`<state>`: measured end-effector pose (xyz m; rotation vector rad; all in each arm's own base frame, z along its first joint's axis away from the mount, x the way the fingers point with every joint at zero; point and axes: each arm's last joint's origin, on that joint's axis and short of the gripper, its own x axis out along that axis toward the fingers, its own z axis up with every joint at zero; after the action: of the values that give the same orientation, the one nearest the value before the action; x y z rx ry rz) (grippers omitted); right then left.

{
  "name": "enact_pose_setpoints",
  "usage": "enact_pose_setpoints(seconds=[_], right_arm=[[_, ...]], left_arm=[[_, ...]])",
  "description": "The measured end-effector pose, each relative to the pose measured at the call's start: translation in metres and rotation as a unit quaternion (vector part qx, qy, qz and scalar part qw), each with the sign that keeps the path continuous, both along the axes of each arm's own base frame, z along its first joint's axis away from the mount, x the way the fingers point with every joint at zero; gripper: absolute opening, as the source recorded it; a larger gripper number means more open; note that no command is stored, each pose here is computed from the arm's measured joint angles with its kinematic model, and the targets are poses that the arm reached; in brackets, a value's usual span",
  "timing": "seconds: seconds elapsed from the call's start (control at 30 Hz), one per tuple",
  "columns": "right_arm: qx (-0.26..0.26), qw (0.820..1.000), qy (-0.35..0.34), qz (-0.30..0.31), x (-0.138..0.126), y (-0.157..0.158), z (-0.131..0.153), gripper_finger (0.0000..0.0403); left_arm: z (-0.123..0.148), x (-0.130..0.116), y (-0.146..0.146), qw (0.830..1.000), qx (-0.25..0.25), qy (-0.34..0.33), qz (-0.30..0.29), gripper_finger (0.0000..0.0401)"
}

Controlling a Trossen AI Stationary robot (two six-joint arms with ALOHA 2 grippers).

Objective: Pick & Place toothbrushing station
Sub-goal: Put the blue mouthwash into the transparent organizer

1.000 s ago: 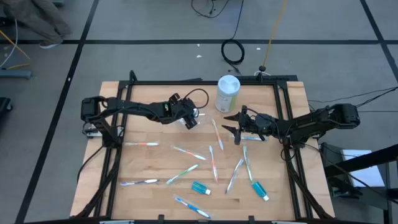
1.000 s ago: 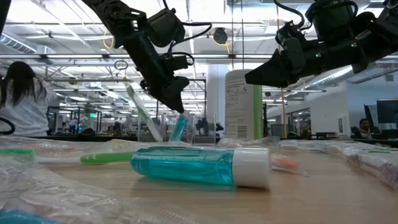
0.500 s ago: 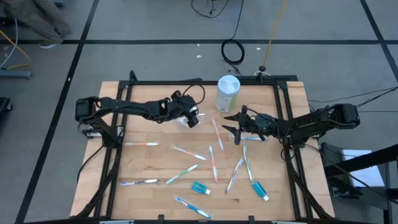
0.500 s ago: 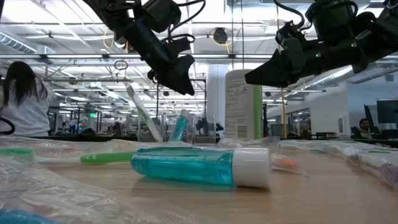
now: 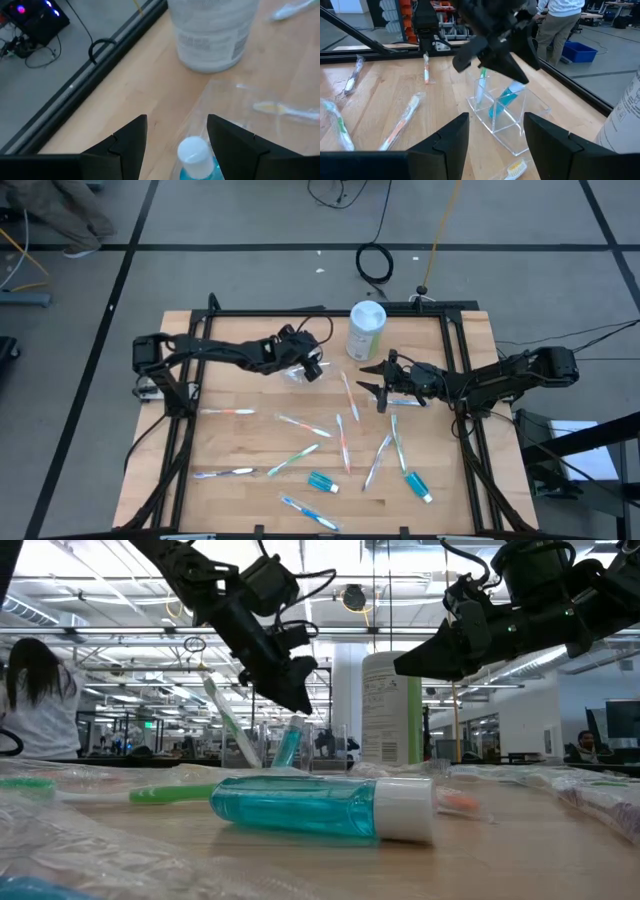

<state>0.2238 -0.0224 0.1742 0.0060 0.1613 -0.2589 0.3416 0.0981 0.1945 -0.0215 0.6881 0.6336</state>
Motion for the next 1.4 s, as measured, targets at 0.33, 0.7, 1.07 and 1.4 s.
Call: enact_pose_setpoints(seconds=[0.33,0.7,1.07,1.4], right_arm=[[0.000,1.000,0.000,0.000,0.000,0.000,0.000,0.0180],[0.000,1.000,0.000,0.000,0.000,0.000,0.000,0.0180],[0.000,1.000,0.000,0.000,0.000,0.000,0.000,0.0180],[0.000,1.000,0.000,0.000,0.000,0.000,0.000,0.0180]], left_arm=[[-0.005,-0.001,0.002,1.000,-0.015,0.008,0.002,0.0214],[-0.011,-0.005,-0.002,0.998,-0.031,0.046,0.004,0.0214],[-0.012,-0.002,-0.022,0.998,-0.034,0.054,-0.023,0.0214],[-0.012,0.000,-0.030,0.998,-0.037,0.050,-0.023,0.0214]])
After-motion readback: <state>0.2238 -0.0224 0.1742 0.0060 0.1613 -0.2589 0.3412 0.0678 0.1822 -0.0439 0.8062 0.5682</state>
